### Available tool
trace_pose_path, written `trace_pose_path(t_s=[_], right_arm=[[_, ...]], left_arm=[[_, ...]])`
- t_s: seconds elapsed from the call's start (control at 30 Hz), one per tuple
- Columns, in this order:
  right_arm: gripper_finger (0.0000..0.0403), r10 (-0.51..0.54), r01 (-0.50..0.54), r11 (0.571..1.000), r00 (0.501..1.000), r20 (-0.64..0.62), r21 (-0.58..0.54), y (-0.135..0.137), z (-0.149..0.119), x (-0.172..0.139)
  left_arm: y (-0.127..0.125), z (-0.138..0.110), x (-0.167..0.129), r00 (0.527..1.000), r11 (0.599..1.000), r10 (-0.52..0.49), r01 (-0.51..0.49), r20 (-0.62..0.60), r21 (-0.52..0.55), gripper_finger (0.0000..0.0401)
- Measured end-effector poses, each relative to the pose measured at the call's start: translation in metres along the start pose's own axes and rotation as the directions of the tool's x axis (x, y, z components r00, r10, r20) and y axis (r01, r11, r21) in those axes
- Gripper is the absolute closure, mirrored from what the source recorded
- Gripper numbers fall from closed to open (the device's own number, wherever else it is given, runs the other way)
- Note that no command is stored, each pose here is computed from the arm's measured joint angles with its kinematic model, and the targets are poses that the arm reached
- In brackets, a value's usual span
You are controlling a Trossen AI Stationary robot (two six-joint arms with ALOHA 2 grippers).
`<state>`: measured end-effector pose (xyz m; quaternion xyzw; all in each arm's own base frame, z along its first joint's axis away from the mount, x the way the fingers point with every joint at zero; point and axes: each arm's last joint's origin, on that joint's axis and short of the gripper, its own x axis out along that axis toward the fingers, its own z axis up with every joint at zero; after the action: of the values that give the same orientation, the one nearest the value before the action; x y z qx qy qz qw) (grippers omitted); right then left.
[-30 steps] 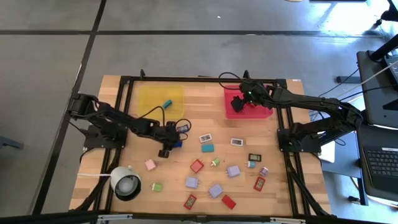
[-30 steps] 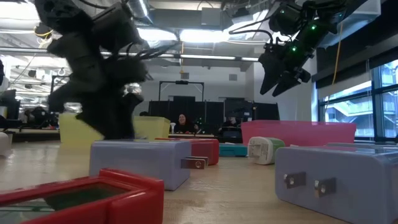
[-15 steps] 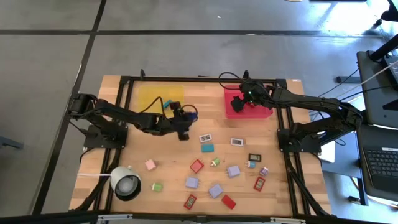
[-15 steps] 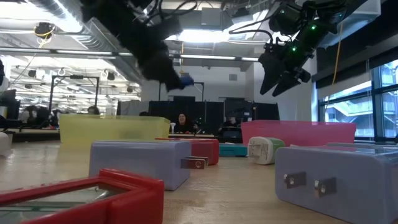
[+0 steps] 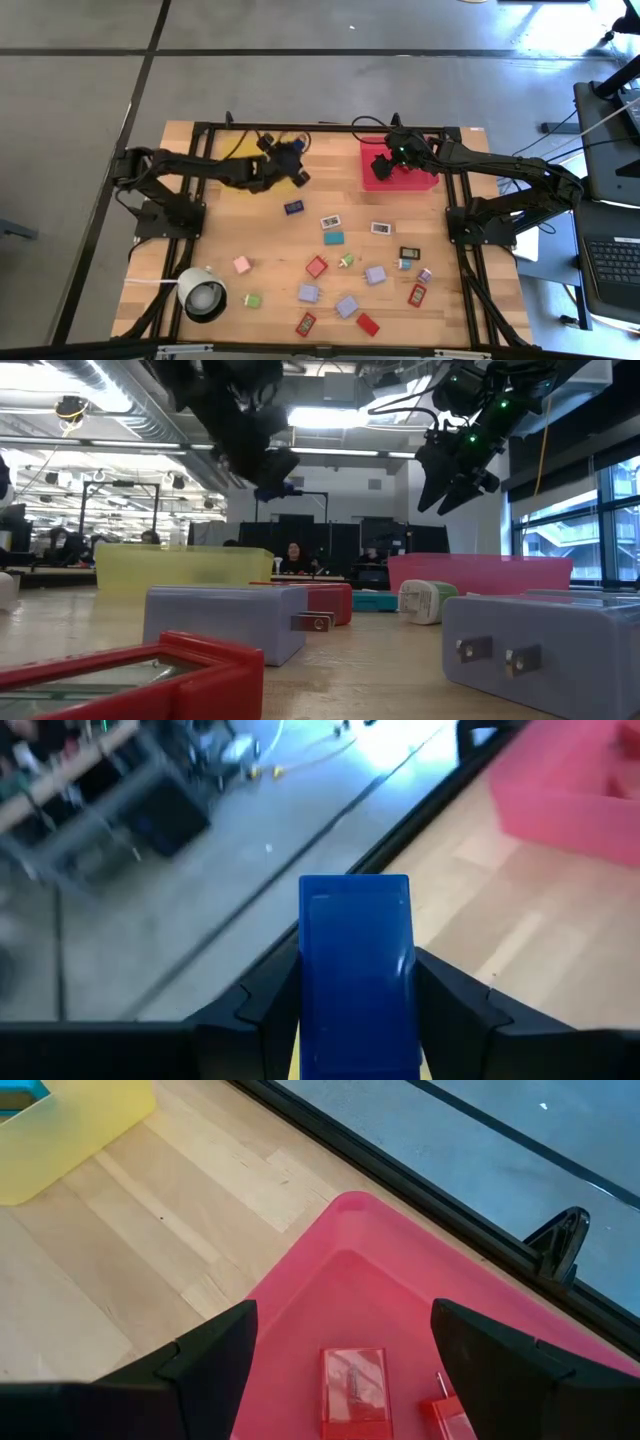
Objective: Pick & Place Office items
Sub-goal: Put the bottom blue digital clock into the yellow bin
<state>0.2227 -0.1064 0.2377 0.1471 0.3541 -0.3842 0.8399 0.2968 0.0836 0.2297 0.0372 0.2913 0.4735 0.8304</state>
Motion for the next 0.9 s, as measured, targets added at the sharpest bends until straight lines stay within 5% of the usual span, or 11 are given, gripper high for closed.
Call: trace_pose_path(t_s=[0.33,0.63,0.9], right_arm=[[0.0101,0.0,0.0,1.0,1.0,0.0,0.0,0.0,0.0,0.0],[0.0101,0.0,0.0,1.0,1.0,0.0,0.0,0.0,0.0,0.0],[0.0101,0.0,0.0,1.0,1.0,0.0,0.0,0.0,0.0,0.0]], left_arm=[[0.056,-0.013,0.045,0.974,0.972,-0.06,0.007,-0.22,-0.235,0.0244],[0.077,-0.037,0.048,0.892,0.984,-0.002,-0.079,-0.452,-0.16,0.0242],[0.08,-0.053,0.042,0.818,0.991,-0.035,-0.046,-0.574,-0.125,0.0242]])
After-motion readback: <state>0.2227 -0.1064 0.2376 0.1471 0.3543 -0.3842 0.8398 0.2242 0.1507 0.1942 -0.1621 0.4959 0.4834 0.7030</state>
